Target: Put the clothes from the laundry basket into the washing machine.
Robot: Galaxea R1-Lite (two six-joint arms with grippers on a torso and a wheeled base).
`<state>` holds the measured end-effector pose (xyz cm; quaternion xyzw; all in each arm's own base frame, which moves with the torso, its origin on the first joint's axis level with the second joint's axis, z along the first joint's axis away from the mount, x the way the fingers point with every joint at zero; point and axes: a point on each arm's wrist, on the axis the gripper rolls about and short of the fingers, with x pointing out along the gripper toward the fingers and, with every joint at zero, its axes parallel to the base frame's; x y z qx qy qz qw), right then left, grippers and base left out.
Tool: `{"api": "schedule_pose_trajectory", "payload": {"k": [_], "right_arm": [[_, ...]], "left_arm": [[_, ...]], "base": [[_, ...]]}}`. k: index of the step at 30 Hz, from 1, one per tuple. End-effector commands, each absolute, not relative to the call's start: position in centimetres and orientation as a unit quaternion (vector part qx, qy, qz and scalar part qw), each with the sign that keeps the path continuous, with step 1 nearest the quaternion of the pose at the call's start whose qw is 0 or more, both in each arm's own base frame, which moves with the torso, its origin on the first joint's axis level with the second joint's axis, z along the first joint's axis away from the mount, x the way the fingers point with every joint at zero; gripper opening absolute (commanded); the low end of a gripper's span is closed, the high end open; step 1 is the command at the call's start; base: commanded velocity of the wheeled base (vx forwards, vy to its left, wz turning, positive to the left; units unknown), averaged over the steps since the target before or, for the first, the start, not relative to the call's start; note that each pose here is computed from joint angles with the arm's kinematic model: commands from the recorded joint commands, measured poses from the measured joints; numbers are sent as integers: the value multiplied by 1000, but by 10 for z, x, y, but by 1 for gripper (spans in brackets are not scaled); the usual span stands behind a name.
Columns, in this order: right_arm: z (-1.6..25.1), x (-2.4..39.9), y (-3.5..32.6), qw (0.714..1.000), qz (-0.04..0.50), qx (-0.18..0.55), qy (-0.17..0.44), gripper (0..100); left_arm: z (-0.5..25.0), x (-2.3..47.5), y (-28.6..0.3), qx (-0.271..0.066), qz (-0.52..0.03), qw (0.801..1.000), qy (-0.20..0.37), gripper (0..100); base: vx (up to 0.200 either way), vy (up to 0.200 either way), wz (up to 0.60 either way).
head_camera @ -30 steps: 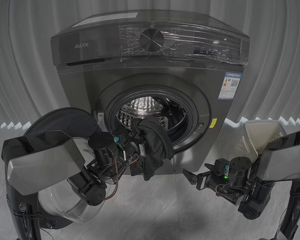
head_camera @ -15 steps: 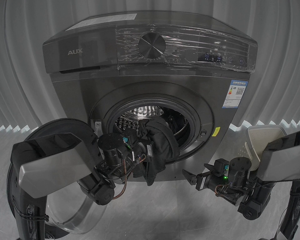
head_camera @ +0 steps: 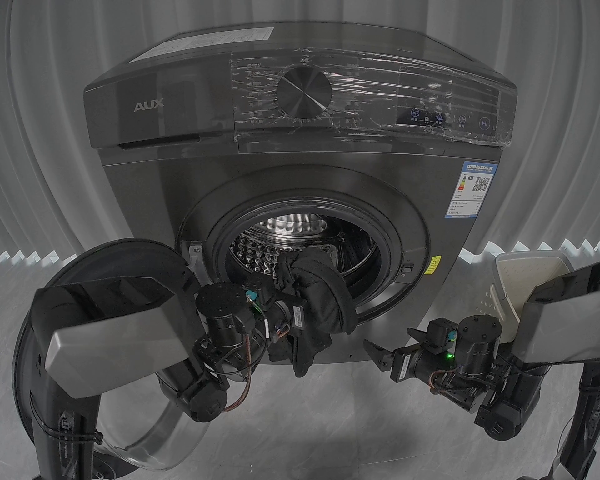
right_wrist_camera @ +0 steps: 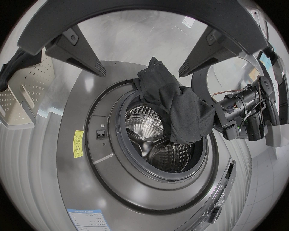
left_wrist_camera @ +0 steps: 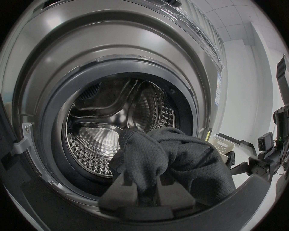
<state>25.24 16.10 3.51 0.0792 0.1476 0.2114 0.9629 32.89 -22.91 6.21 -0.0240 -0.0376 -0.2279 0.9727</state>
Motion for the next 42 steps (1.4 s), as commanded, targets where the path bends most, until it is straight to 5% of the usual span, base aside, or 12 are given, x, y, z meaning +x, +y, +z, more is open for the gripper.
{"api": "schedule_pose_trajectory", "payload": {"k": [1,20,32,42], "right_arm": [[35,252,161,963,211,79,148,100],[35,250,165,961,219,79,149,100],[34,248,168,960,223,79,150,100],[34,248,167,960,223,78,152,100]], "left_arm": [[61,328,-230,-23,-230,972,-35,0],[74,345,-243,-39,-235,968,-74,0],[64,383,-238,-23,-211,977,-31,0],[58,414,-259,-49,-202,978,-15,0]], "base": [[0,0,0],[63,0,0],[0,0,0],[0,0,0]]}}
